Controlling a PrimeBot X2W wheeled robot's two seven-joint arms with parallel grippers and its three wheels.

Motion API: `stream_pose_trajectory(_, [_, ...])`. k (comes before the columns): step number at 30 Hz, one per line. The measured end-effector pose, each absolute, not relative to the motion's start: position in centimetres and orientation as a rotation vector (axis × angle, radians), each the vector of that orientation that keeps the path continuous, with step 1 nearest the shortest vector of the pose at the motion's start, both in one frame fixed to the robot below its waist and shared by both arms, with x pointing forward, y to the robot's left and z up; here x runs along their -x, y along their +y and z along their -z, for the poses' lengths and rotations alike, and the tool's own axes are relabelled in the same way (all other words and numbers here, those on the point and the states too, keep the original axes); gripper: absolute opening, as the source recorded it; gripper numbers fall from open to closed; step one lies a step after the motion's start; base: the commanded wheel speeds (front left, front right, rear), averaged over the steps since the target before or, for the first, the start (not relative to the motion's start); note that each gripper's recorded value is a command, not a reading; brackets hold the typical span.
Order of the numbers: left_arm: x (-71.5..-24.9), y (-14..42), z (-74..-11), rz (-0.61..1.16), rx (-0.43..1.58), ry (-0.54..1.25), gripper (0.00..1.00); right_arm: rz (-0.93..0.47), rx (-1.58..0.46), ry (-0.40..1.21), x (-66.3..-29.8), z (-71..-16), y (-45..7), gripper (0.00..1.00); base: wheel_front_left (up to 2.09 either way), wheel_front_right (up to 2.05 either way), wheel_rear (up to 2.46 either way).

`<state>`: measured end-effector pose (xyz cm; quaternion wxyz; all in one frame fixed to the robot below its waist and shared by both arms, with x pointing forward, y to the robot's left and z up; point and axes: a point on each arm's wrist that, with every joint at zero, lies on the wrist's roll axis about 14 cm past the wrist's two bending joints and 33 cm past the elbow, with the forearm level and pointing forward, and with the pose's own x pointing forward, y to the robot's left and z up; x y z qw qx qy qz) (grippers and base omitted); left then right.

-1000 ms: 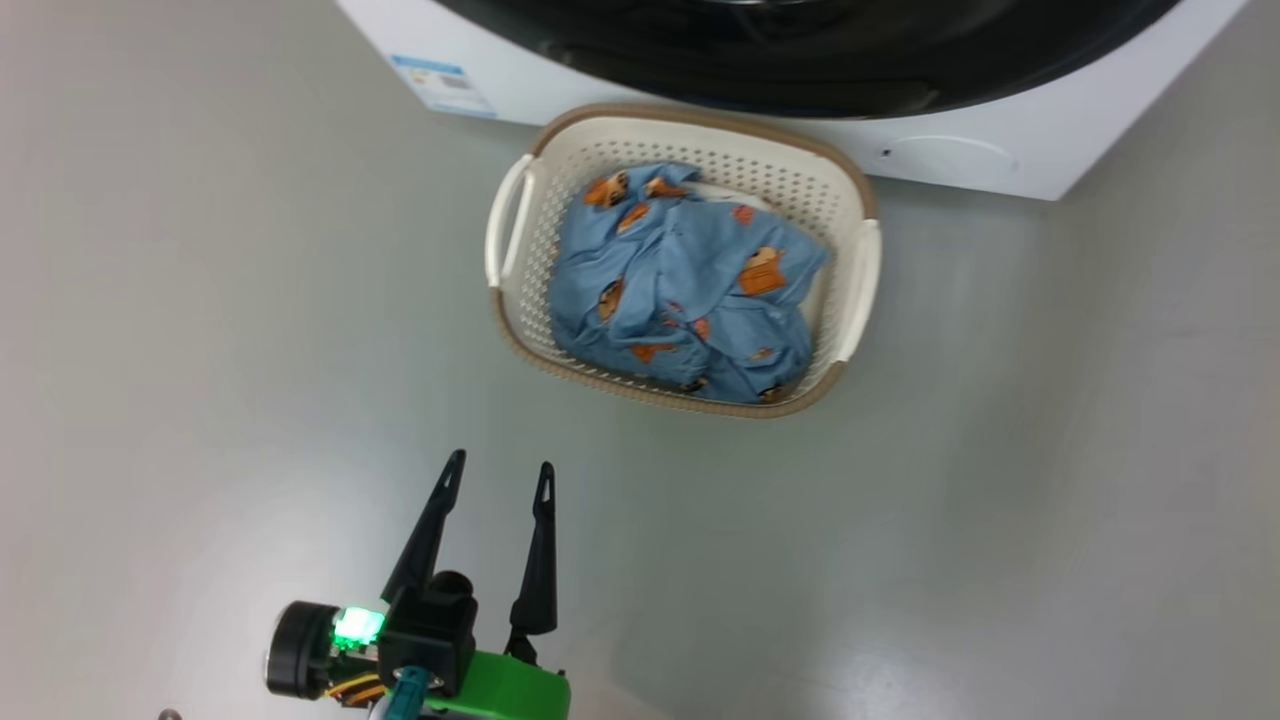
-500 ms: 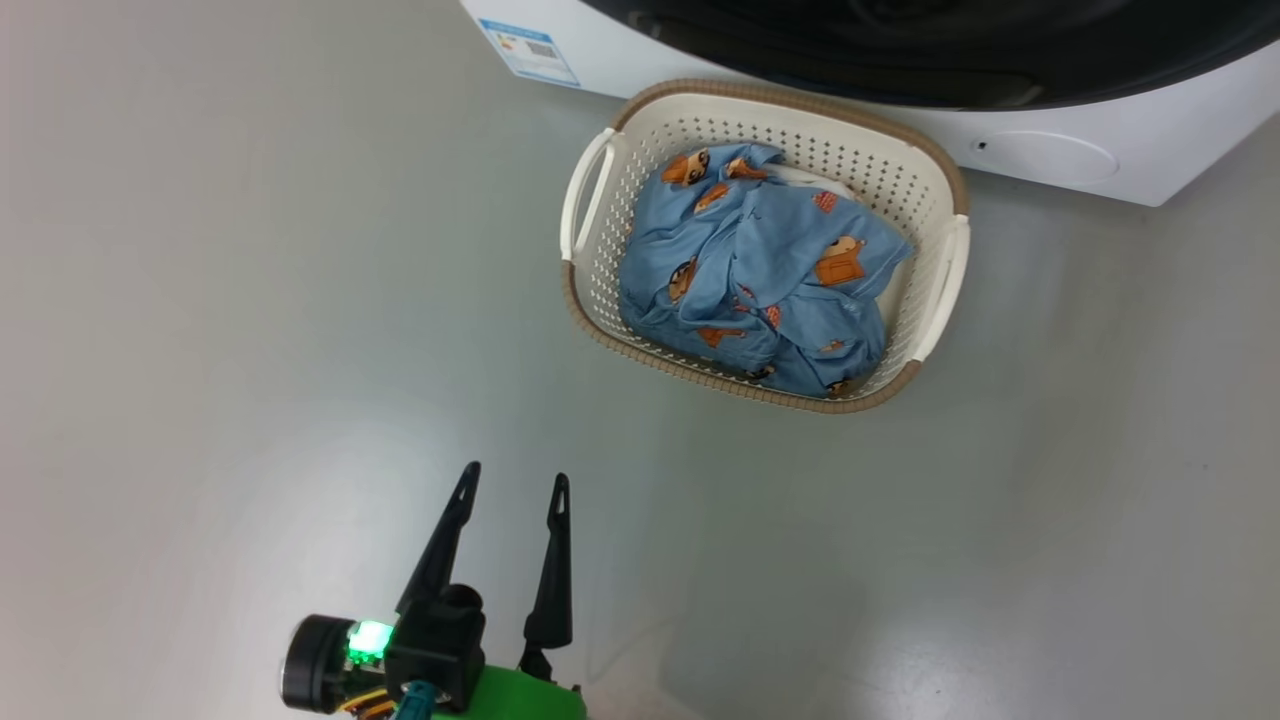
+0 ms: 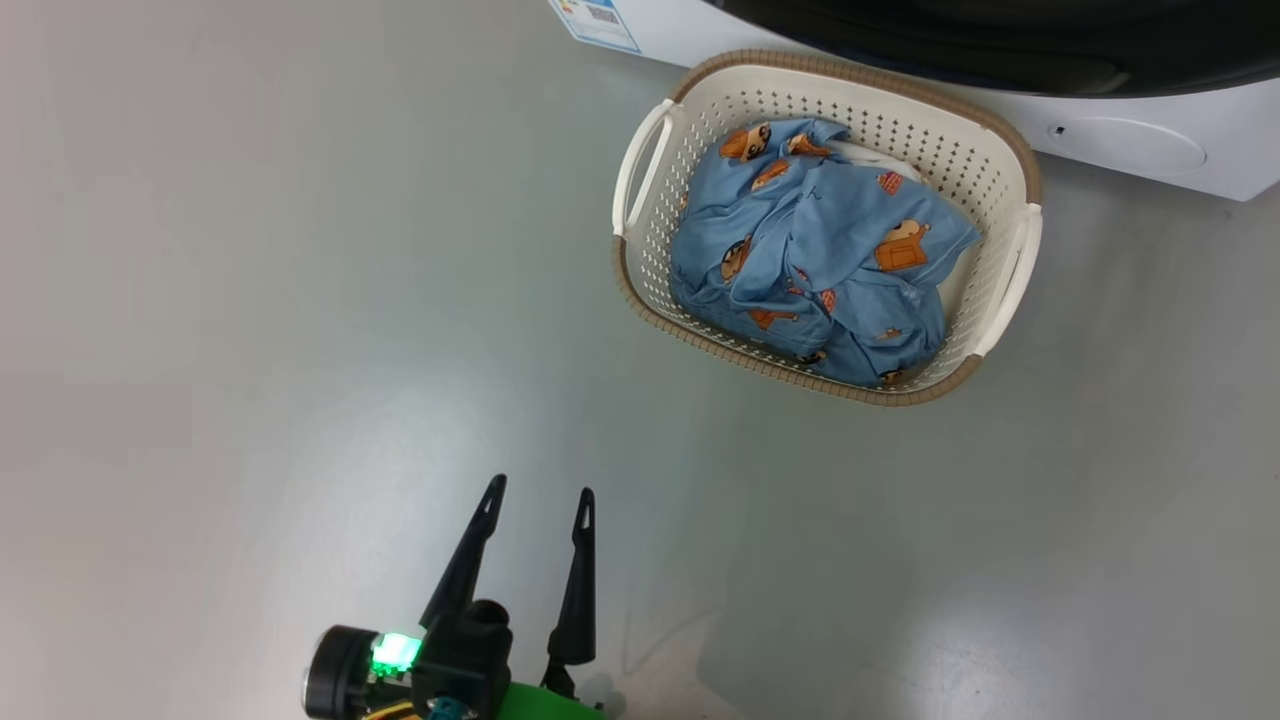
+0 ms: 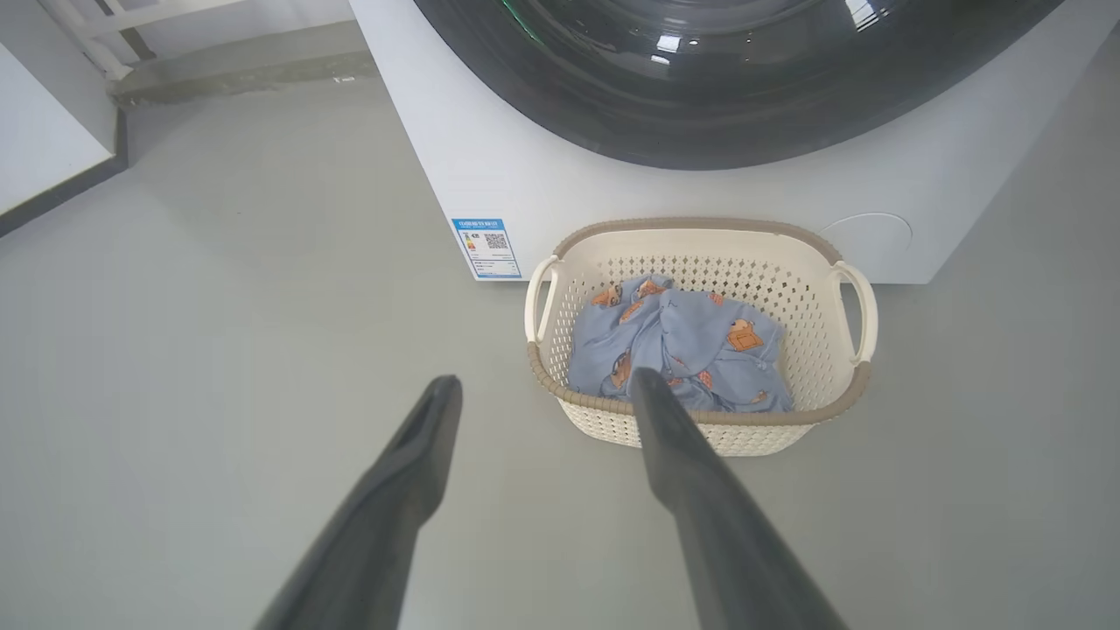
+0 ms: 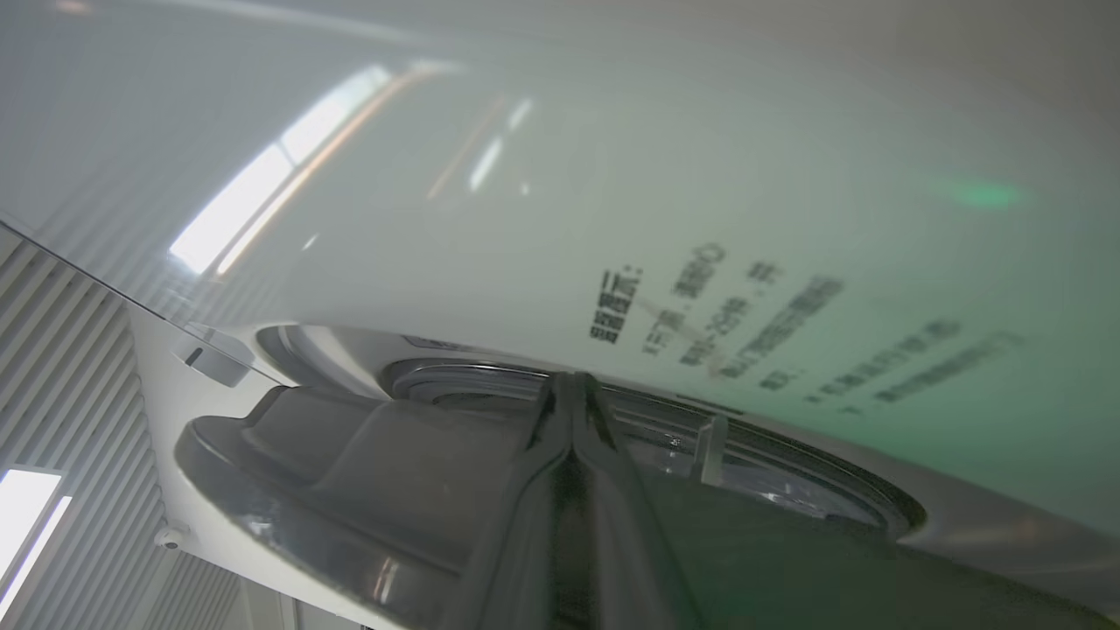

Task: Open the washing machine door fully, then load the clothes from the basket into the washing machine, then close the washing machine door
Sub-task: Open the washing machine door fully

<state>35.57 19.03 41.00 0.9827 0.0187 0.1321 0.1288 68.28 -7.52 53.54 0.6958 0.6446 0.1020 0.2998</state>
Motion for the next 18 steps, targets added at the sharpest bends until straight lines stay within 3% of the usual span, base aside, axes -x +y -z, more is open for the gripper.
stream_pose_trajectory(18, [-35.0,18.5,-40.6,-0.253,-0.038,0.286,1.0,-0.715,-1.355,0.254,-68.4,-54.5,-6.5,0.0,0.0,0.0,0.0])
